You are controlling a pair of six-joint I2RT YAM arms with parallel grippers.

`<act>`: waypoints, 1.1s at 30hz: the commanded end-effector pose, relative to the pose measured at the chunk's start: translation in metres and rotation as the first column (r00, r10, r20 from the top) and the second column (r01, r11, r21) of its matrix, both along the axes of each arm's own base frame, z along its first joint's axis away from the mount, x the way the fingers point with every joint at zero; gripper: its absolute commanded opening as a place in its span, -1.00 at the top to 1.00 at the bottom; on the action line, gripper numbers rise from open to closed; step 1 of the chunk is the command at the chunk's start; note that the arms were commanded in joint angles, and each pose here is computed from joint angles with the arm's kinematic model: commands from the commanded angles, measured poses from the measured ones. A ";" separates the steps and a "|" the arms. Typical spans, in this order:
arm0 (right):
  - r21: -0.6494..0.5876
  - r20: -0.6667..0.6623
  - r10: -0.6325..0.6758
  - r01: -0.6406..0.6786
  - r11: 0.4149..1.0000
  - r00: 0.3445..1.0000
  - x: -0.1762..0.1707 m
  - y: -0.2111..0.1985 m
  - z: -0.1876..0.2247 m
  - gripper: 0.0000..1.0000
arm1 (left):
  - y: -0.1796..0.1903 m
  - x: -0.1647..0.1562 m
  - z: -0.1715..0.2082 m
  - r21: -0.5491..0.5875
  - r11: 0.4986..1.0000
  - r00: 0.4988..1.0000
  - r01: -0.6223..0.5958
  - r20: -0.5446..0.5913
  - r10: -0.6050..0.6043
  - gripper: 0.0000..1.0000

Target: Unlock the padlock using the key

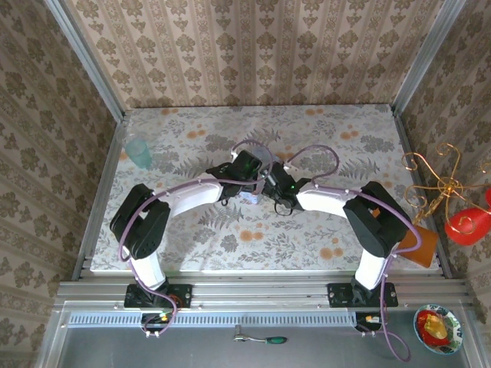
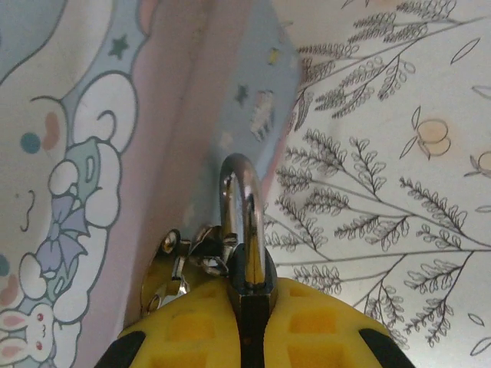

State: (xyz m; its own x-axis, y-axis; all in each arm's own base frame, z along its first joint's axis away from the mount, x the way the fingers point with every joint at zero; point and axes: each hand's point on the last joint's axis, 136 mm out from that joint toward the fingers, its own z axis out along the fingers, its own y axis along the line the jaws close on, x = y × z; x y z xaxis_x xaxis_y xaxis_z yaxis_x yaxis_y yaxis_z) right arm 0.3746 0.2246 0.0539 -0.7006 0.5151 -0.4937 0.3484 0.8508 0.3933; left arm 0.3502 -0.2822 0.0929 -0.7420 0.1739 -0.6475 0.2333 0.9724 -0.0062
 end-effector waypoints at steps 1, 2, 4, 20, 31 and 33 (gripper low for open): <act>-0.022 0.014 -0.109 0.109 0.994 0.994 0.013 -0.017 0.006 1.00 | 0.024 -0.045 -0.054 0.107 0.994 0.980 0.035 -0.197 -0.013 -0.30; -0.010 0.016 -0.124 0.124 0.992 0.992 0.014 -0.022 0.007 1.00 | 0.025 -0.045 -0.053 0.112 0.993 0.982 0.032 -0.190 -0.010 -0.31; 0.034 0.024 -0.148 0.147 0.989 0.989 0.016 -0.031 0.008 1.00 | 0.031 -0.045 -0.052 0.129 0.991 0.982 0.024 -0.189 0.001 -0.31; 0.158 -0.028 0.117 -0.111 0.981 0.993 -0.016 -0.019 -0.011 0.93 | 0.041 -0.040 -0.049 0.109 0.994 0.980 0.008 -0.197 0.014 -0.31; 0.149 -0.047 0.195 -0.186 0.971 0.980 -0.045 -0.027 -0.018 0.91 | 0.041 -0.037 -0.045 0.079 0.997 0.981 0.007 -0.193 0.008 -0.31; 0.167 -0.057 0.225 -0.213 0.963 0.973 -0.052 -0.022 -0.019 0.89 | 0.038 -0.037 -0.037 0.049 0.999 0.982 0.024 -0.189 -0.015 -0.32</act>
State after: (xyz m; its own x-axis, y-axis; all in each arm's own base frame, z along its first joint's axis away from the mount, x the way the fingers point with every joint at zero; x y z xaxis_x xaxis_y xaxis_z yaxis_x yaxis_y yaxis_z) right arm 0.3300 0.1931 0.0278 -0.8122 0.4559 -0.3640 0.2566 0.8396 0.4788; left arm 0.3482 -0.2750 0.0958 -0.7436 0.1436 -0.6530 0.2383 0.9694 -0.0582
